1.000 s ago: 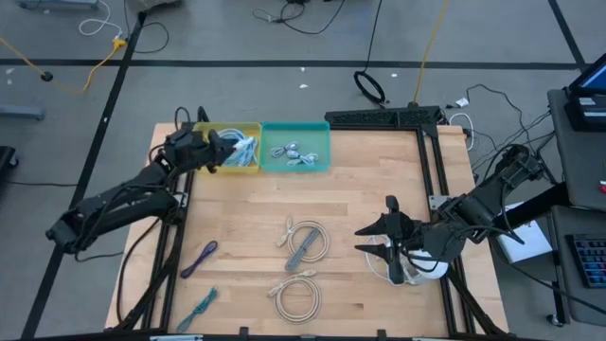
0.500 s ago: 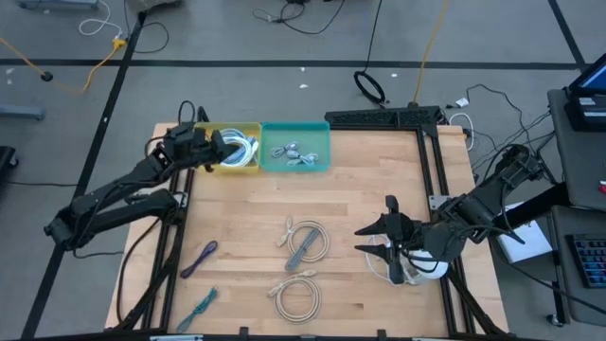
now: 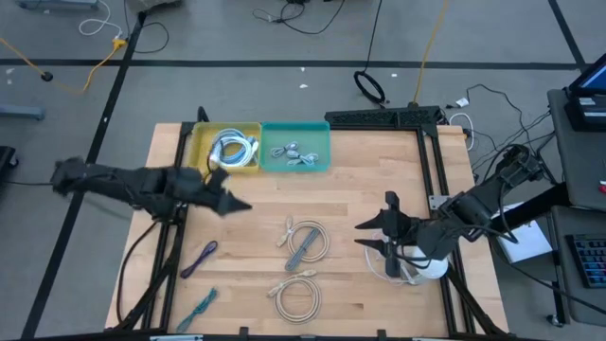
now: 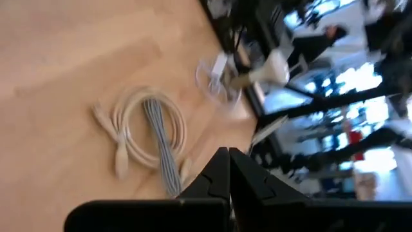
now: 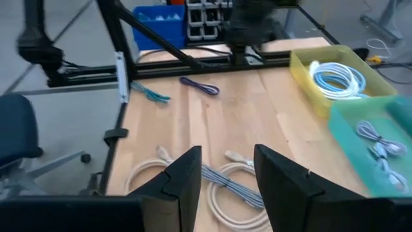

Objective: Pick & Place USB Port
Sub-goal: Put the black charger cable into the green bin

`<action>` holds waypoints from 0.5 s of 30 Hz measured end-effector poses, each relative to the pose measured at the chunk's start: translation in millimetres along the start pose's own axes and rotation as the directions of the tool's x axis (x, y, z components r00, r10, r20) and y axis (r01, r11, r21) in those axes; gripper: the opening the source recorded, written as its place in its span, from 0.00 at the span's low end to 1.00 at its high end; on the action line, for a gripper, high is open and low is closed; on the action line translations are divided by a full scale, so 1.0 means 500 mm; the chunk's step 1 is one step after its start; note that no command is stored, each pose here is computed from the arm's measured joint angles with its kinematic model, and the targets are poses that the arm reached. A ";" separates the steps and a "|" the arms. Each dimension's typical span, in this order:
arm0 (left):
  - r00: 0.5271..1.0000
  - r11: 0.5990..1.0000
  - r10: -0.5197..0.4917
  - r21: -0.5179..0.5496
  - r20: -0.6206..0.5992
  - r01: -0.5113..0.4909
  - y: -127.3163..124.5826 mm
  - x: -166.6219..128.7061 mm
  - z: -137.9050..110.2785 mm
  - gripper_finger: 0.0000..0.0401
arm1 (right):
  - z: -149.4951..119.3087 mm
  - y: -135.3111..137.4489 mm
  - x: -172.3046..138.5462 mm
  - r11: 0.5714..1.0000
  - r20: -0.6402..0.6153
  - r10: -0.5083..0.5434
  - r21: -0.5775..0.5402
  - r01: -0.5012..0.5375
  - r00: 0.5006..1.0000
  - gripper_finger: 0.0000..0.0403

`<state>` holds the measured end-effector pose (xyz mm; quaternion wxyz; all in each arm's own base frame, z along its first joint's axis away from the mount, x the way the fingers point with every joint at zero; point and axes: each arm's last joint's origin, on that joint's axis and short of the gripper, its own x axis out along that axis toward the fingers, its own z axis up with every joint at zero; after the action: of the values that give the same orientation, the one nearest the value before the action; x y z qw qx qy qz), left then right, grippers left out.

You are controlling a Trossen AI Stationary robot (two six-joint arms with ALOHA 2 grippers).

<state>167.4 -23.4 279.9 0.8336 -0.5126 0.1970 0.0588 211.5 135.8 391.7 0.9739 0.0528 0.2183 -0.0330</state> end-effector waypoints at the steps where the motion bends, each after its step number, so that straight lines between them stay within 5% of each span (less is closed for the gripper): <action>1: 1.000 1.000 0.005 0.020 -0.020 -0.004 -0.015 0.009 -0.017 0.00 | 0.000 -0.002 0.001 1.000 -0.002 -0.005 0.000 0.005 1.000 0.33; 4: 0.997 0.997 0.003 0.072 -0.081 0.003 -0.051 0.042 -0.070 0.00 | 0.000 -0.009 0.005 1.000 -0.014 -0.019 -0.002 0.019 1.000 0.33; 9: 0.971 0.977 -0.155 0.119 -0.182 0.178 -0.091 0.137 -0.176 0.03 | -0.008 -0.017 0.012 0.999 -0.040 -0.043 -0.017 0.042 0.998 0.33; 15: 0.931 0.933 -0.357 0.013 -0.074 0.358 -0.116 0.263 -0.191 0.03 | -0.027 -0.016 0.024 1.000 -0.074 -0.030 -0.011 0.030 0.997 0.33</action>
<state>279.7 -147.8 239.0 0.8296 -0.5308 0.1303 -0.1144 215.8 128.9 373.5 0.9647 0.0461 0.2555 -0.0446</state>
